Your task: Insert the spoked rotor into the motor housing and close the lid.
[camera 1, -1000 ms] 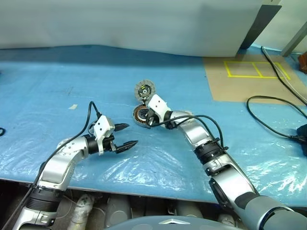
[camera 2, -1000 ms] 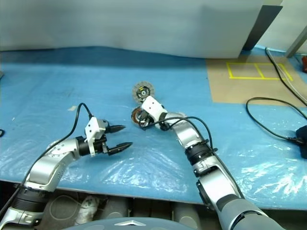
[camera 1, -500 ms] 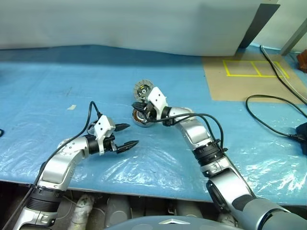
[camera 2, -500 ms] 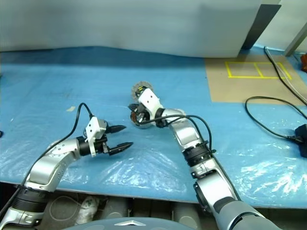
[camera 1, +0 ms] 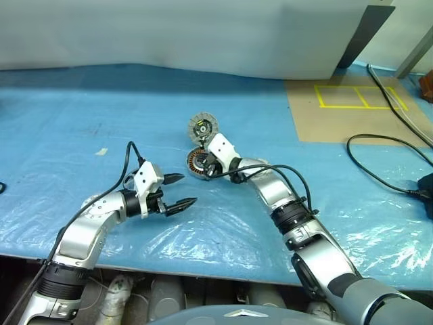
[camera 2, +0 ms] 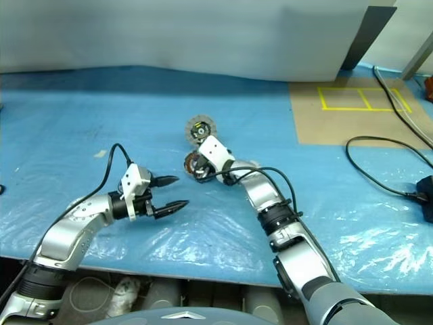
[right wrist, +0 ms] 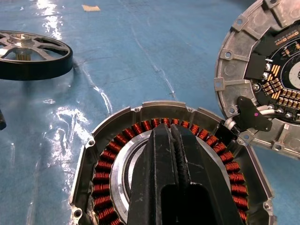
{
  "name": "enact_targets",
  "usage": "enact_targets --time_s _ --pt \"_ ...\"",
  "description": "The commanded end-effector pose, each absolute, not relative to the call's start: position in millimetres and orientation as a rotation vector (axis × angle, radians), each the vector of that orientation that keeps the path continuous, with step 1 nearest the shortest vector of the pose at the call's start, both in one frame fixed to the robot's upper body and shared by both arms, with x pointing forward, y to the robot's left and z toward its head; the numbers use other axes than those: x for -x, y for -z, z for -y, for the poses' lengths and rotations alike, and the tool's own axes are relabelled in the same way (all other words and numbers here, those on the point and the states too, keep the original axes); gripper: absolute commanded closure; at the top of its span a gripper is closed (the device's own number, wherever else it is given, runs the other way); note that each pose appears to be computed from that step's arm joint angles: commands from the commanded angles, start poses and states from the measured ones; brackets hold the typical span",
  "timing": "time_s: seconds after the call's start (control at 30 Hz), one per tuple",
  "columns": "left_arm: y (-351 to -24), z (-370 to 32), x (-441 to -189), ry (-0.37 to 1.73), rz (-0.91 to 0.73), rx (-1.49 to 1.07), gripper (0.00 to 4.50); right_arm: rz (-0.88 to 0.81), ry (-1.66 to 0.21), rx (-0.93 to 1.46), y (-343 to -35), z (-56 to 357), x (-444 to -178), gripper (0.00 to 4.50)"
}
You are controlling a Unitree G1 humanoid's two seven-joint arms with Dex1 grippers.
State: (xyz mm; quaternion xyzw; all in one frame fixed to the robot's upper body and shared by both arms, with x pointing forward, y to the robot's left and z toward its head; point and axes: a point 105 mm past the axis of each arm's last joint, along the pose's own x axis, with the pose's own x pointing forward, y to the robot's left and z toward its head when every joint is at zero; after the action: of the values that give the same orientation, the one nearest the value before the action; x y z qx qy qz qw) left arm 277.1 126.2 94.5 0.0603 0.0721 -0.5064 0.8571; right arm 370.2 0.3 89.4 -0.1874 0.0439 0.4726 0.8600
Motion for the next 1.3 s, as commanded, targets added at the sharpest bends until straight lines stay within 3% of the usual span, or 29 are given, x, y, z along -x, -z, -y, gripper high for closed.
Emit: enact_targets --time_s 0.03,0.37,0.6,0.77,1.03,1.3 --pt "-103 -124 -276 1.072 -0.122 -0.142 0.33 -0.090 -1.012 0.396 -88 -5 -365 4.47" --pt "-109 -128 -276 1.066 -0.116 -0.124 0.33 -0.043 -0.994 0.107 -132 -8 -376 4.47" --pt "-110 -130 -277 1.059 -0.121 -0.129 0.33 -0.132 -1.014 0.336 -87 -5 -368 4.47" --pt "-107 -137 -277 1.046 -0.133 -0.122 0.33 -0.139 -1.017 0.371 -80 -5 -364 4.47" --pt "-111 -179 -274 1.042 -0.201 -0.150 0.33 -0.057 -1.012 0.290 -114 1 -370 4.47" --pt "-151 -230 -295 0.960 -0.202 -0.332 0.33 -0.030 -1.156 0.245 -144 11 -344 4.47"
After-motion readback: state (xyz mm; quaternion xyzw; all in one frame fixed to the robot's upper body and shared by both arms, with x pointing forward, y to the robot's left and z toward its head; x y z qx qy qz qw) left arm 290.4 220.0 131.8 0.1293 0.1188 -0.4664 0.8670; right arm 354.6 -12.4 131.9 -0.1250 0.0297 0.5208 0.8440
